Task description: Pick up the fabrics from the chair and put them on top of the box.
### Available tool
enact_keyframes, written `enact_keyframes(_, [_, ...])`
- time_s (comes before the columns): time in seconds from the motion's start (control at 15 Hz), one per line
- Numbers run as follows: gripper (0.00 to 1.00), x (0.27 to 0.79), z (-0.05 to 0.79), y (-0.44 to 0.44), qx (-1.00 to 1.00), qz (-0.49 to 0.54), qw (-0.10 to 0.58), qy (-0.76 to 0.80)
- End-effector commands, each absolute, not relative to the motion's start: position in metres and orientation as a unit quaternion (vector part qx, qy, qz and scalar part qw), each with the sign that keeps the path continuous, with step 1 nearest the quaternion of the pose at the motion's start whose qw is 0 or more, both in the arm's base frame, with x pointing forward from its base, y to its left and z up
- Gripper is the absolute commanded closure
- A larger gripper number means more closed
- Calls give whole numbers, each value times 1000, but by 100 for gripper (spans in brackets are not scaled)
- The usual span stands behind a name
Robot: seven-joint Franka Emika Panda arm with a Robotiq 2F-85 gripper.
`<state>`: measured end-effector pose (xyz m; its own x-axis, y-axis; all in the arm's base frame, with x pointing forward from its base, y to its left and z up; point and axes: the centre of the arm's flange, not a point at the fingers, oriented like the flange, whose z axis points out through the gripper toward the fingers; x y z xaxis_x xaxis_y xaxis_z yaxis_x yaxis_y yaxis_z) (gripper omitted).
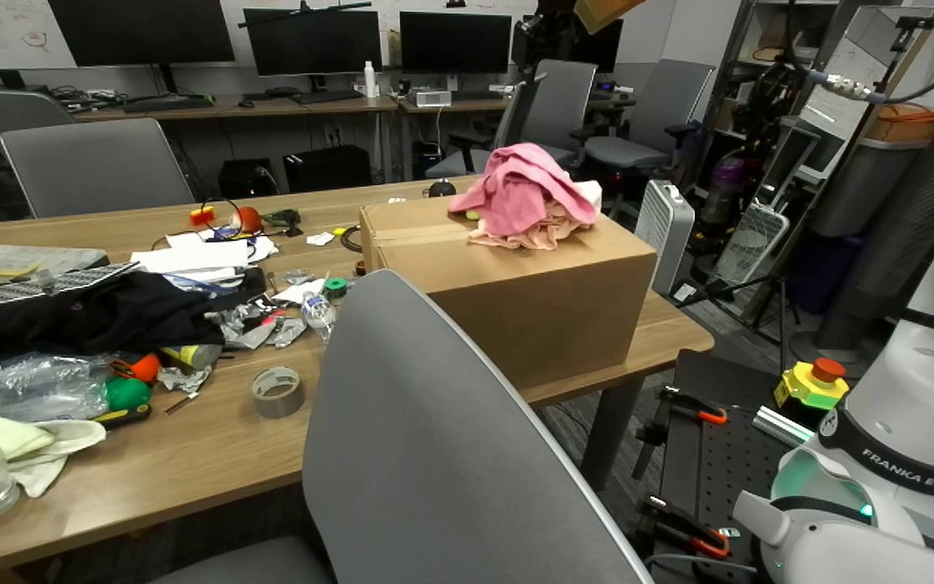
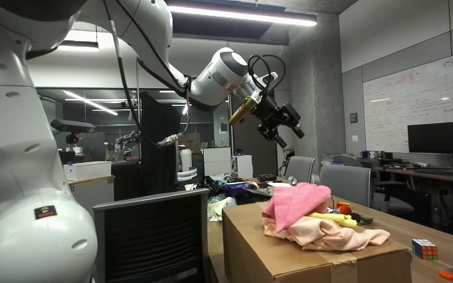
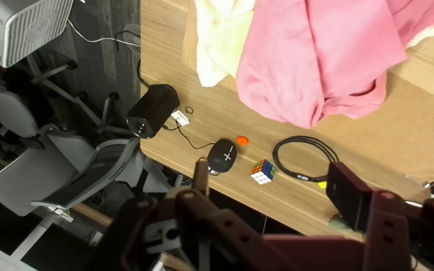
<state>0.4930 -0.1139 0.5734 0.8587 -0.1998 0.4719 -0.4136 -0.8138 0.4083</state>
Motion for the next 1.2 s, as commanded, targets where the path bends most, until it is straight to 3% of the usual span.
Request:
enact_keyframes(0.0, [0,475,557,-100,954,173,229,-92])
enact_keyframes(0.4, [0,423,510,-71,981,83,170,44])
enact_keyframes(0.6, [0,395,491,-70,980,30,183,72])
enact_keyframes(1.13, [0,336,506,-84,978,94,183,43])
